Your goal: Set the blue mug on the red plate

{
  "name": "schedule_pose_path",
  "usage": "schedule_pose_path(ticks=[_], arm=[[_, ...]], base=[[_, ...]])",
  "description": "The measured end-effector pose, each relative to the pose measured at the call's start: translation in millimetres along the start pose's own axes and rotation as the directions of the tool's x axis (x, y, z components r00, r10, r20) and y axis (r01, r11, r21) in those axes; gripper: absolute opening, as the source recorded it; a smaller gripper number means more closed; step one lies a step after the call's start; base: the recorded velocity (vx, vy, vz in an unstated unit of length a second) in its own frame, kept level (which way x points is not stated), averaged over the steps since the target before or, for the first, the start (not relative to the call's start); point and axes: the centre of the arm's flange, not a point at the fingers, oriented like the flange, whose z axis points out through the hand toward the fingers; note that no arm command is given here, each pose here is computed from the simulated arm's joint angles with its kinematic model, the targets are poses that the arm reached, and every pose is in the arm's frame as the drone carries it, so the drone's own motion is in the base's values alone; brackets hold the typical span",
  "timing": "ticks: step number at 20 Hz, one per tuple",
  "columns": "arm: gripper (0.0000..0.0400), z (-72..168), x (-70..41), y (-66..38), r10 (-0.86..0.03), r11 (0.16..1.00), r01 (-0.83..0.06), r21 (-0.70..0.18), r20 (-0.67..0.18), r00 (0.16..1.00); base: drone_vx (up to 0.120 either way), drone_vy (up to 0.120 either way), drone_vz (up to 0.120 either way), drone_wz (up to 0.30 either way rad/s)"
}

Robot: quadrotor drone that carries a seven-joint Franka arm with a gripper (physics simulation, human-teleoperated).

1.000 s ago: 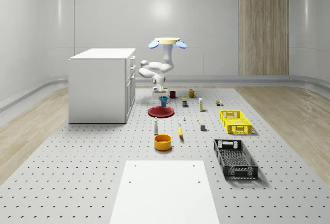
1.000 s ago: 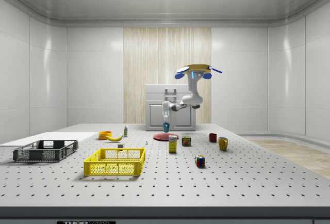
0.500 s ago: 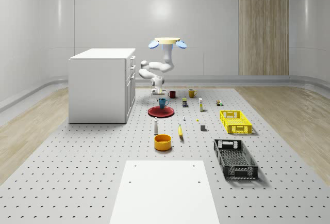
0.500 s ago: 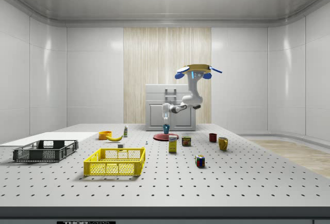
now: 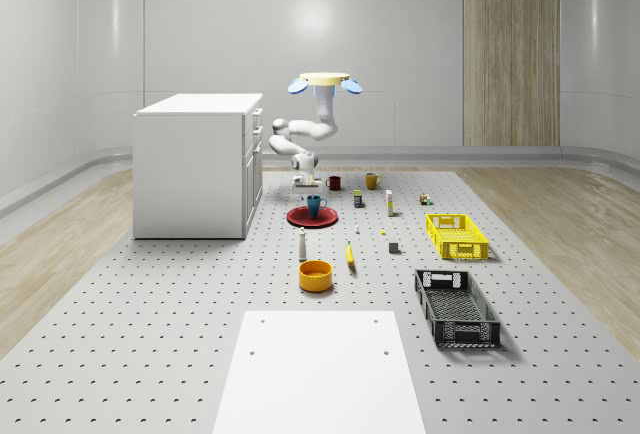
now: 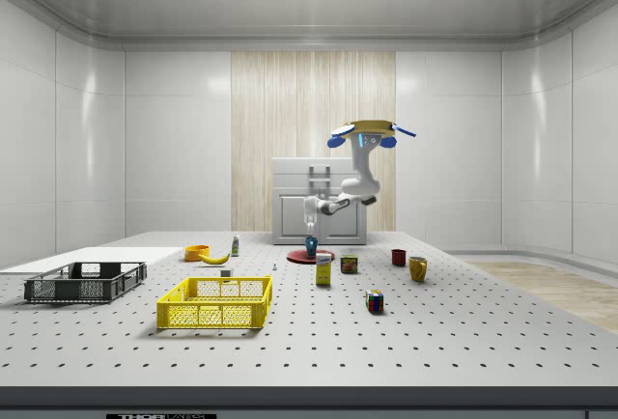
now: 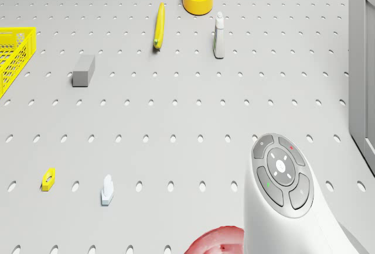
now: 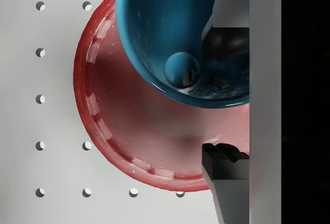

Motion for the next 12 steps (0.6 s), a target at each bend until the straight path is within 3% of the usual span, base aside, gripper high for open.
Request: schedule_pose_path(ticks=[2,5,12], arm=[[0.0327,-3.2,0.1,0.1,0.0,1.0,0.0,0.0,0.0,1.0],[0.0366,-12.6,0.2,0.2,0.0,1.0,0.0,0.0,0.0,1.0],[0.0394,-27.8,0.2,0.3,0.0,1.0,0.0,0.0,0.0,1.0]], base=[[0.0,0.0,0.0,0.0],[0.0,0.0,0.0,0.0],[0.0,0.0,0.0,0.0]])
